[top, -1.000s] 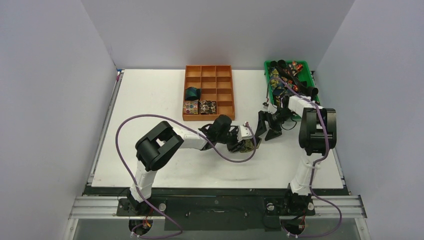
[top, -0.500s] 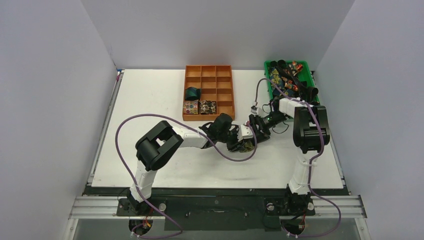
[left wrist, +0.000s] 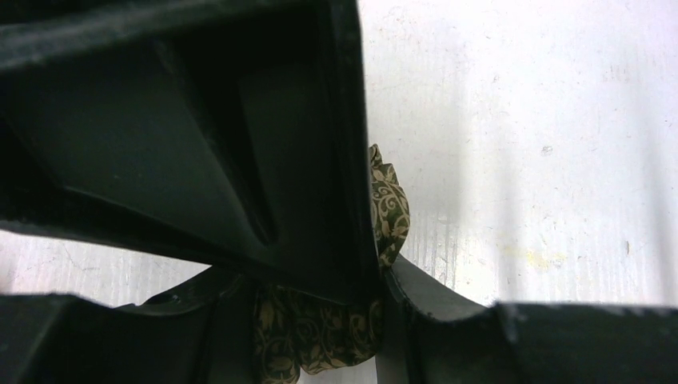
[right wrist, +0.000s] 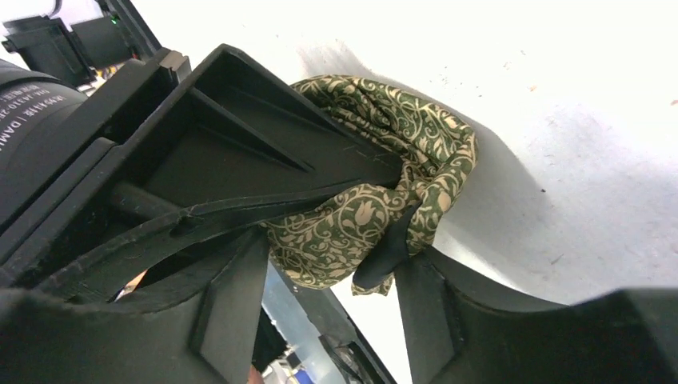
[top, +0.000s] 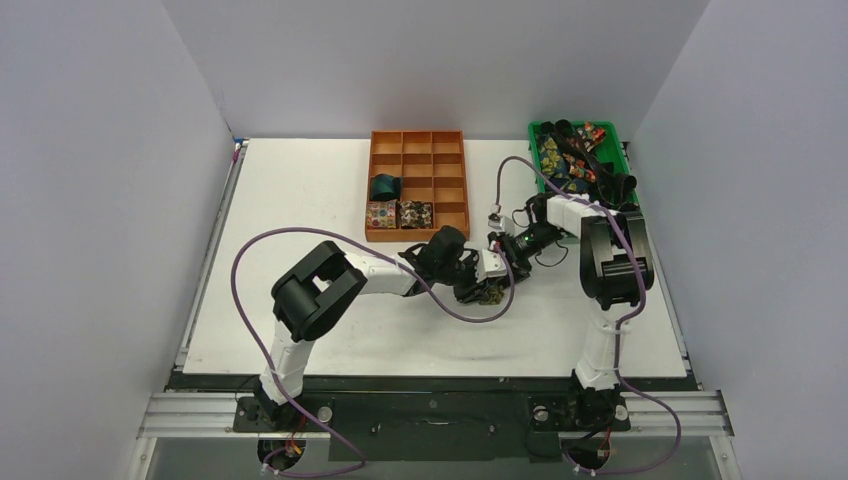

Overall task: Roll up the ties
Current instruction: Roll the tie at the center of the board.

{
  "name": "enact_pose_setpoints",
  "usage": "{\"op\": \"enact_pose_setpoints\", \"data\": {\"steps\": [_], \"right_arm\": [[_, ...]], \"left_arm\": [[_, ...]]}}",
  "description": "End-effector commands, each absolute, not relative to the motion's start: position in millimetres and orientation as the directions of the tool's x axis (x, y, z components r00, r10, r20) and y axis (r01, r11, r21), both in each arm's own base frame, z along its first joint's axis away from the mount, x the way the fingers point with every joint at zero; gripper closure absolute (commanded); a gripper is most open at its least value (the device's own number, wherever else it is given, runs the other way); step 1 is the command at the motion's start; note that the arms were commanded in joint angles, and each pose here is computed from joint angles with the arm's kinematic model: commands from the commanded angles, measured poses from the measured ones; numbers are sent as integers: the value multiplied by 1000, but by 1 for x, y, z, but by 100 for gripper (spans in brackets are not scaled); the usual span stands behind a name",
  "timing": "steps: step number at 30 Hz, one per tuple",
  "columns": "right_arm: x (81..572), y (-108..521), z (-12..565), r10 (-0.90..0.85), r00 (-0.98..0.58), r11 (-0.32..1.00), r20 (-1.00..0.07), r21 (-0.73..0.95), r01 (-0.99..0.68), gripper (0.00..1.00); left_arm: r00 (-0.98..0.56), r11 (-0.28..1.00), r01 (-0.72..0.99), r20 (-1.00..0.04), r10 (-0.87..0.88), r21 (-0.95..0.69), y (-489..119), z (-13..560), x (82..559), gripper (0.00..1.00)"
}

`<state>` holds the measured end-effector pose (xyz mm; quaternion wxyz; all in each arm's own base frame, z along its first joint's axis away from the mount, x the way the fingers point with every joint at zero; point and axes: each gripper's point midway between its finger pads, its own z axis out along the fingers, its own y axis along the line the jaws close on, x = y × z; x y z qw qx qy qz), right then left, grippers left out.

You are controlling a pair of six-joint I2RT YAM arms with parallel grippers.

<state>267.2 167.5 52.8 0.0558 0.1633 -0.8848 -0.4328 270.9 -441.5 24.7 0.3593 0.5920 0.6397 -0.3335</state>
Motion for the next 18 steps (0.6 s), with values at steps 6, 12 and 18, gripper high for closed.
{"op": "enact_pose_setpoints", "data": {"steps": [6,12,18], "right_arm": [[274,165,45,-354,-932,688,-79,652,-317,100],[270,162,52,-378,-918,675,-124,642,-364,100],[268,168,66,-412,-890,630,-196,645,-433,100]], "left_arm": [[-197,173,979,-701,686,-105,-392,-42,258,61],[-188,210,973,-864,468,-98,-400,27,275,0],[-69,216,976,-951,301,-3,-401,77,279,3]]}}
